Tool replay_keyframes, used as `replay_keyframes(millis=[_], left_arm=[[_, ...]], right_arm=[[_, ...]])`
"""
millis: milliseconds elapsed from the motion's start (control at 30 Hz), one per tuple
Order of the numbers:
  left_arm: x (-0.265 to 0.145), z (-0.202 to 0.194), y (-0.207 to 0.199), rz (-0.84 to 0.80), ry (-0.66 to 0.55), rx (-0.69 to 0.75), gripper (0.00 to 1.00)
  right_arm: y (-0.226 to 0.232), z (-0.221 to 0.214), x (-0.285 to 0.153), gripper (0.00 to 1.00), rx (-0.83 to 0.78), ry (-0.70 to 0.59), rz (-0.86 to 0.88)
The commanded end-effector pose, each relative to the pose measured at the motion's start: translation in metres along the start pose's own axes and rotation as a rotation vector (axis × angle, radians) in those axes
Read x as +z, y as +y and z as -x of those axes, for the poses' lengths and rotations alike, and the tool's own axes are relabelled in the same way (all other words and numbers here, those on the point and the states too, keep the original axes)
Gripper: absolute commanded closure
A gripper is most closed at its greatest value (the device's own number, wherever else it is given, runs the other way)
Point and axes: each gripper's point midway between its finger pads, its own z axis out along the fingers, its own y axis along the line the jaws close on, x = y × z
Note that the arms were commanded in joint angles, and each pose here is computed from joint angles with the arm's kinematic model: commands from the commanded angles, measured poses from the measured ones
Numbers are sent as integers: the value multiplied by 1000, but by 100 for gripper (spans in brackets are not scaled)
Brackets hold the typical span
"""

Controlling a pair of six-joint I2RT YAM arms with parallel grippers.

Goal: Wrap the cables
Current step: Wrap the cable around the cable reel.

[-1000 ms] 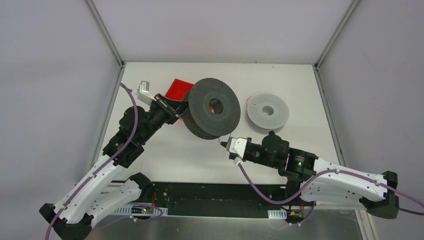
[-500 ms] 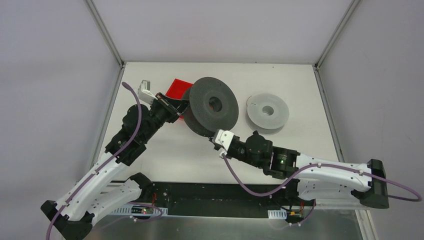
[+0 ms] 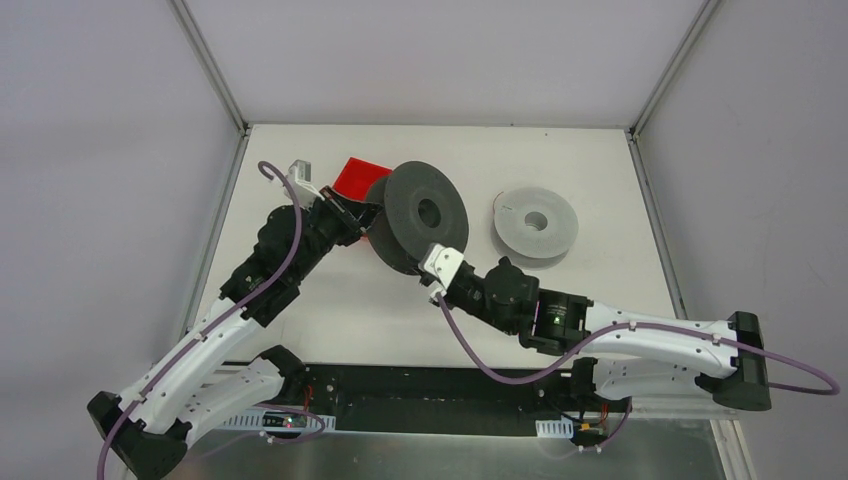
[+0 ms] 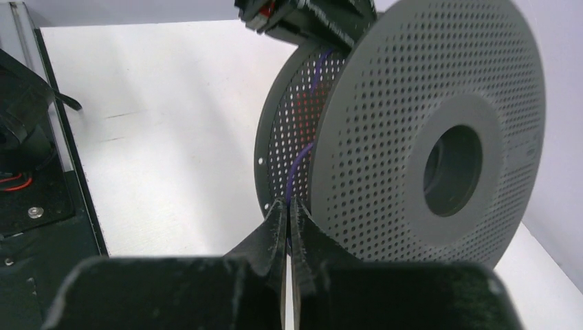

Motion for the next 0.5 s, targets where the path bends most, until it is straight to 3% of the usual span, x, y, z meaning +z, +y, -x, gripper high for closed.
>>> replay_keyframes(millis=[0, 467], left_arm=[[4, 12, -20, -88, -43, 22, 100], [19, -18, 12, -39, 12, 27, 100]], right_arm=[[-16, 32, -4, 100, 65, -65, -44], [-34, 33, 50, 100, 115, -21, -233]])
